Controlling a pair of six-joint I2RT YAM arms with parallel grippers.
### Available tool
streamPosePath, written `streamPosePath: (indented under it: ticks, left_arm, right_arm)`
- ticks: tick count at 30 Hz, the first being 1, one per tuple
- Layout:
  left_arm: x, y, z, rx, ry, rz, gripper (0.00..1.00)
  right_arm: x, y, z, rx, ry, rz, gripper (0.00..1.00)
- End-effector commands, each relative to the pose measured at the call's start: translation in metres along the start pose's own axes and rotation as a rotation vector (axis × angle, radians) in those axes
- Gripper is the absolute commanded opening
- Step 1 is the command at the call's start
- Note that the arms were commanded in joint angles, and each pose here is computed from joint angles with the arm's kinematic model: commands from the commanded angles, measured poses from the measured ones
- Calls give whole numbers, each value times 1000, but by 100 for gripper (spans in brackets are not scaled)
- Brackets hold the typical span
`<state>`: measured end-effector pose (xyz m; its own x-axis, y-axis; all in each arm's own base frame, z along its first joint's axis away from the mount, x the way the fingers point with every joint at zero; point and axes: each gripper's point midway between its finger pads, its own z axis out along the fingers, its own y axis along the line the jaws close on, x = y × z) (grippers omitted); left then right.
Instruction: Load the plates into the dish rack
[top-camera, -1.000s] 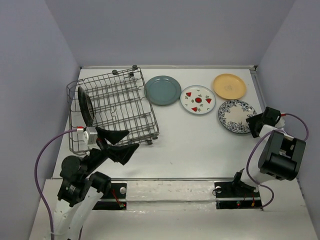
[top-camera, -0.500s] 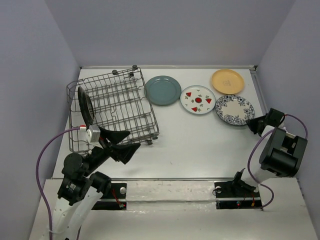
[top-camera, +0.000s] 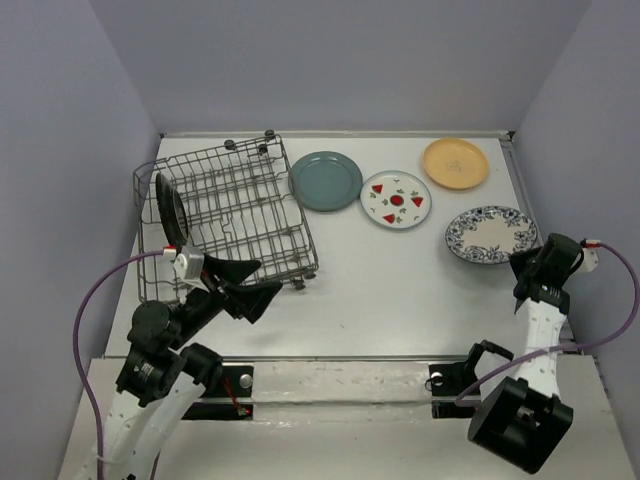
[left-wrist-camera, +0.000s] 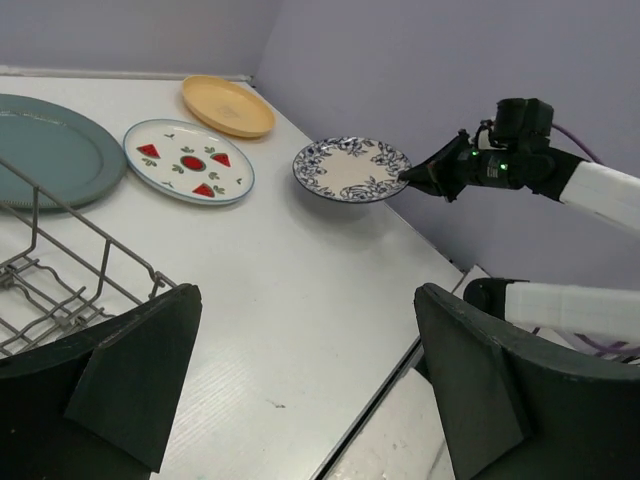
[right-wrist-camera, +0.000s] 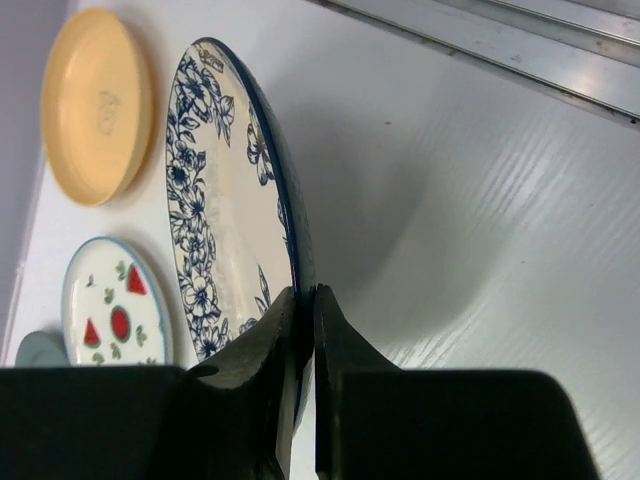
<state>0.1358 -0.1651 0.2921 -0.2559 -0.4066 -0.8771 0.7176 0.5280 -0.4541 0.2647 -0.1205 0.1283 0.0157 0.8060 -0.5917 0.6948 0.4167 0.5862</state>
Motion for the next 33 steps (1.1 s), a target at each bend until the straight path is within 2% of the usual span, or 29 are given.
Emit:
streamPosePath:
  ticks: [1,6,10,15,19,23,26,28,29,30,31,33]
  left_arm:
    - [-19,0,5,-35,-48,-20,99]
    - [-6,9,20,-49,9,-90,99]
    - [-1,17,36,-68,29,-144,99]
    - [-1,24,56,-78,37,-224,99]
    - [2,45,72,-169,56,-248,99]
    - [-2,65,70,-281,30,-216,99]
    - [-23,75,55,-377,-44,-157,99]
    - [-35,87,38,-485,-78,-107,99]
    - [-54,79,31,-486,-127,-85,99]
    - [-57,85,21,-543,-130,-70,99]
    - [-70,81,14,-555,-155,-45,99]
    - [-68,91,0,-640,-136,-27,99]
  right_arm:
    - [-37,104,-58,-372,-75,-44,7]
    - [-28,187,-114,-653,-41,-149,7]
    - [-4,239,-153,-884,54,-179,7]
    - [59,288,-197,-1105,226,-255,7]
    - [102,313,-213,-1208,319,-309,7]
    - [134,329,-233,-1318,422,-306,7]
    - [160,344,-260,-1413,473,-331,7]
    - [179,361,-259,-1391,467,-365,7]
    - [187,367,-260,-1392,449,-405,7]
    - [210,370,-256,-1360,475,-439,7]
    - [208,385,-266,-1386,448,-450,7]
    - [231,394,-258,-1352,470,-475,7]
